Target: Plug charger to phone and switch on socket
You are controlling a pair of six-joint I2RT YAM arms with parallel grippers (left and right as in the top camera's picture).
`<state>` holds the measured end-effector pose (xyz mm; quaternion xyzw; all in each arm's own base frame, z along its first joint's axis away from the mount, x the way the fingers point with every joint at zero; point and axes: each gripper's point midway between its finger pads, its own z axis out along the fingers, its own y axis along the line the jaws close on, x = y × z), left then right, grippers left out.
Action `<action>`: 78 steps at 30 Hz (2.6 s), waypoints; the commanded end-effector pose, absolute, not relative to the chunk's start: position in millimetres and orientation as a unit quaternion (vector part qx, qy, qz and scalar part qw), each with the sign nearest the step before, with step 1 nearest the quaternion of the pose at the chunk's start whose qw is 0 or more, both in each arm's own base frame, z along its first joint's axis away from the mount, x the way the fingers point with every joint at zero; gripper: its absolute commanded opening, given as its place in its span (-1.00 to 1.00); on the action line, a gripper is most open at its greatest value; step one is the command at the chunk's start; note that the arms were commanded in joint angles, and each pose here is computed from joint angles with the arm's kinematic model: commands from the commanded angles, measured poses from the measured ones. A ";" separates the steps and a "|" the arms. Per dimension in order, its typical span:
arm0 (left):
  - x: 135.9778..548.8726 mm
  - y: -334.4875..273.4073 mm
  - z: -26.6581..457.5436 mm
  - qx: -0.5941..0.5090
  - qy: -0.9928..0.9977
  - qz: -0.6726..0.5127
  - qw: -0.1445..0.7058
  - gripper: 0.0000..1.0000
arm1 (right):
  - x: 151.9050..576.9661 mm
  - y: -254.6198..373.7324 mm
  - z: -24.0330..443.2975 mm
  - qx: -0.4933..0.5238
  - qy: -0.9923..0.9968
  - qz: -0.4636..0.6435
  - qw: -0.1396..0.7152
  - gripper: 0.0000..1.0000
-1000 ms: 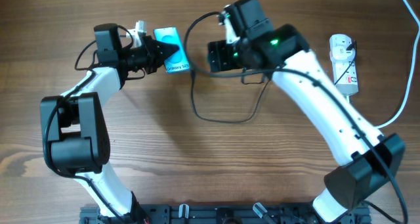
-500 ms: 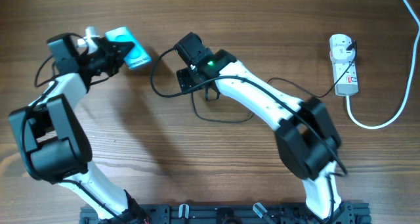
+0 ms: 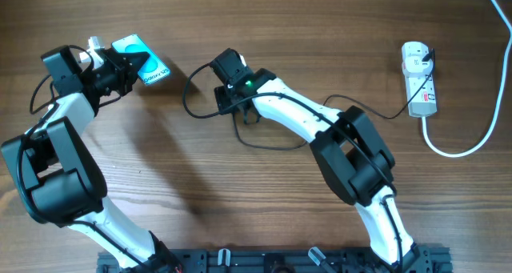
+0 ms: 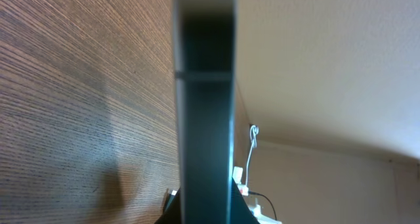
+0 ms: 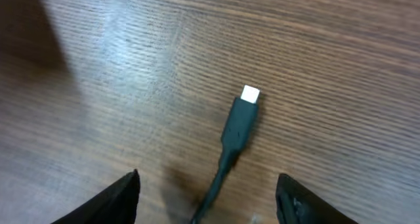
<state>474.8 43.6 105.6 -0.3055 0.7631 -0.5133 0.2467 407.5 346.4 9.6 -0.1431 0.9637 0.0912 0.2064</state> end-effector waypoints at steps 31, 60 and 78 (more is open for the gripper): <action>469.8 31.1 124.3 -0.260 0.753 -0.558 0.234 -0.92 | 442.6 348.9 86.4 -0.085 0.924 0.338 0.156 -0.91; 467.3 -124.1 194.8 -0.107 0.734 -0.648 0.174 -0.92 | 296.1 301.7 237.4 -0.299 0.846 0.419 0.136 -0.91; 455.0 -165.8 217.5 -0.054 0.719 -0.675 0.157 -0.92 | 290.0 288.5 189.1 -0.190 0.758 0.620 0.068 -0.91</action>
